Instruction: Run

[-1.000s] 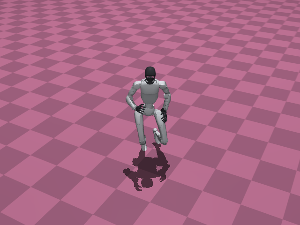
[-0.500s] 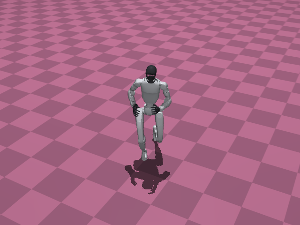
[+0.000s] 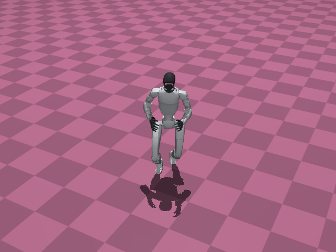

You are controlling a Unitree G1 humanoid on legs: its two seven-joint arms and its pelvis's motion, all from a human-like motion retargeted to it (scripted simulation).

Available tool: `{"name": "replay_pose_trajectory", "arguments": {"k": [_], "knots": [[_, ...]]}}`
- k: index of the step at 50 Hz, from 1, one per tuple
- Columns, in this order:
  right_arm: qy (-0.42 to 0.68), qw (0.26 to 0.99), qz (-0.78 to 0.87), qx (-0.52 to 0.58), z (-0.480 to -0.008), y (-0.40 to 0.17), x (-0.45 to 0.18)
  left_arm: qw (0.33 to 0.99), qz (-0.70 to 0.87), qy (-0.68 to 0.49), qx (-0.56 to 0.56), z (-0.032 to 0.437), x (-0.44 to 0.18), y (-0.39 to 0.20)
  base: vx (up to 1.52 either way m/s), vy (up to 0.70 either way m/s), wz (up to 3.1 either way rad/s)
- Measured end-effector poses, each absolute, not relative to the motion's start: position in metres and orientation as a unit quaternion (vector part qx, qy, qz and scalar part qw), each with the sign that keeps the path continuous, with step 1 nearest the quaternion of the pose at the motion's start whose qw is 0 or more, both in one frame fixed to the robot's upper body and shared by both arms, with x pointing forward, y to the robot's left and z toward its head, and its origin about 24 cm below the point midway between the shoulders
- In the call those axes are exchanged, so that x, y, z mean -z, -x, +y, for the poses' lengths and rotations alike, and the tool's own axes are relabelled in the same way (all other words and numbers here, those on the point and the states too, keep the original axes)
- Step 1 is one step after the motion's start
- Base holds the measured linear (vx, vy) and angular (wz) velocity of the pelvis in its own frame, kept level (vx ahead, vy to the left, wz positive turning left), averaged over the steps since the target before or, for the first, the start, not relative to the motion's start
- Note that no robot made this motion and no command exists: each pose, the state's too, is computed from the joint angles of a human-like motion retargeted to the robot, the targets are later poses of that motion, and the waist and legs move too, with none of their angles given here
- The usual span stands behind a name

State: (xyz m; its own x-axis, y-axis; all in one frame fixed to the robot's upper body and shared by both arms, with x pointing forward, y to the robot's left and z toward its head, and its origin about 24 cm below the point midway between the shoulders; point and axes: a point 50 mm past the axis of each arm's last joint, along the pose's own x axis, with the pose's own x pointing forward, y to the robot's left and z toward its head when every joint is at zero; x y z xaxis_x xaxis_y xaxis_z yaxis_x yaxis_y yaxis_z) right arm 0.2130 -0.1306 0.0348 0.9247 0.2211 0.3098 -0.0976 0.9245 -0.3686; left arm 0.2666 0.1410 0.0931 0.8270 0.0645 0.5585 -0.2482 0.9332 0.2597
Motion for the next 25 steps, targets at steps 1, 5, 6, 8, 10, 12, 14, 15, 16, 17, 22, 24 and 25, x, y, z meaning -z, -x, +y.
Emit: {"name": "replay_pose_trajectory", "arguments": {"k": [1, 5, 6, 8, 10, 12, 14, 15, 16, 17, 22, 24, 25], "knots": [[0.173, 0.97, -0.148, -0.082, -0.136, -0.207, -0.026, 0.939, -0.302, -0.152, -0.068, 0.135, -0.101, -0.267, -0.01, -0.09, -0.32], [0.155, 0.981, -0.101, -0.056, -0.15, -0.193, -0.014, 0.937, -0.32, -0.13, -0.046, 0.124, -0.106, -0.262, -0.06, -0.09, -0.43], [0.154, 0.981, -0.11, -0.05, -0.151, -0.195, -0.018, 0.945, -0.294, -0.135, -0.052, 0.127, -0.094, -0.259, -0.06, -0.08, -0.26], [0.16, 0.977, -0.139, -0.04, -0.152, -0.207, -0.03, 0.96, -0.222, -0.154, -0.068, 0.135, -0.064, -0.251, -0.05, -0.09, -0.15], [0.171, 0.967, -0.186, -0.033, -0.151, -0.227, -0.049, 0.972, -0.124, -0.182, -0.081, 0.145, -0.024, -0.241, -0.04, -0.1, 0.07], [0.168, 0.957, -0.234, -0.034, -0.144, -0.242, -0.07, 0.975, -0.04, -0.203, -0.078, 0.156, 0.011, -0.22, 0.0, -0.01, 0.25], [0.149, 0.95, -0.27, -0.041, -0.138, -0.247, -0.087, 0.974, 0.023, -0.214, -0.065, 0.169, 0.035, -0.194, 0.04, 0.07, 0.26], [0.138, 0.948, -0.283, -0.045, -0.135, -0.248, -0.094, 0.973, 0.05, -0.218, -0.057, 0.175, 0.045, -0.18, 0.05, 0.1, 0.19], [0.131, 0.946, -0.292, -0.052, -0.133, -0.247, -0.099, 0.972, 0.072, -0.219, -0.05, 0.18, 0.052, -0.168, 0.05, 0.1, 0.2], [0.126, 0.943, -0.301, -0.059, -0.131, -0.246, -0.103, 0.97, 0.093, -0.219, -0.045, 0.185, 0.058, -0.156, 0.03, 0.09, 0.28], [0.134, 0.934, -0.322, -0.083, -0.124, -0.241, -0.11, 0.964, 0.147, -0.213, -0.065, 0.193, 0.07, -0.126, -0.03, 0.07, 0.16], [0.153, 0.933, -0.315, -0.083, -0.122, -0.24, -0.105, 0.964, 0.13, -0.22, -0.078, 0.193, 0.065, -0.135, -0.04, 0.05, -0.25], [0.165, 0.934, -0.307, -0.081, -0.121, -0.24, -0.1, 0.964, 0.113, -0.227, -0.086, 0.192, 0.061, -0.144, -0.05, 0.05, -0.3]]}}
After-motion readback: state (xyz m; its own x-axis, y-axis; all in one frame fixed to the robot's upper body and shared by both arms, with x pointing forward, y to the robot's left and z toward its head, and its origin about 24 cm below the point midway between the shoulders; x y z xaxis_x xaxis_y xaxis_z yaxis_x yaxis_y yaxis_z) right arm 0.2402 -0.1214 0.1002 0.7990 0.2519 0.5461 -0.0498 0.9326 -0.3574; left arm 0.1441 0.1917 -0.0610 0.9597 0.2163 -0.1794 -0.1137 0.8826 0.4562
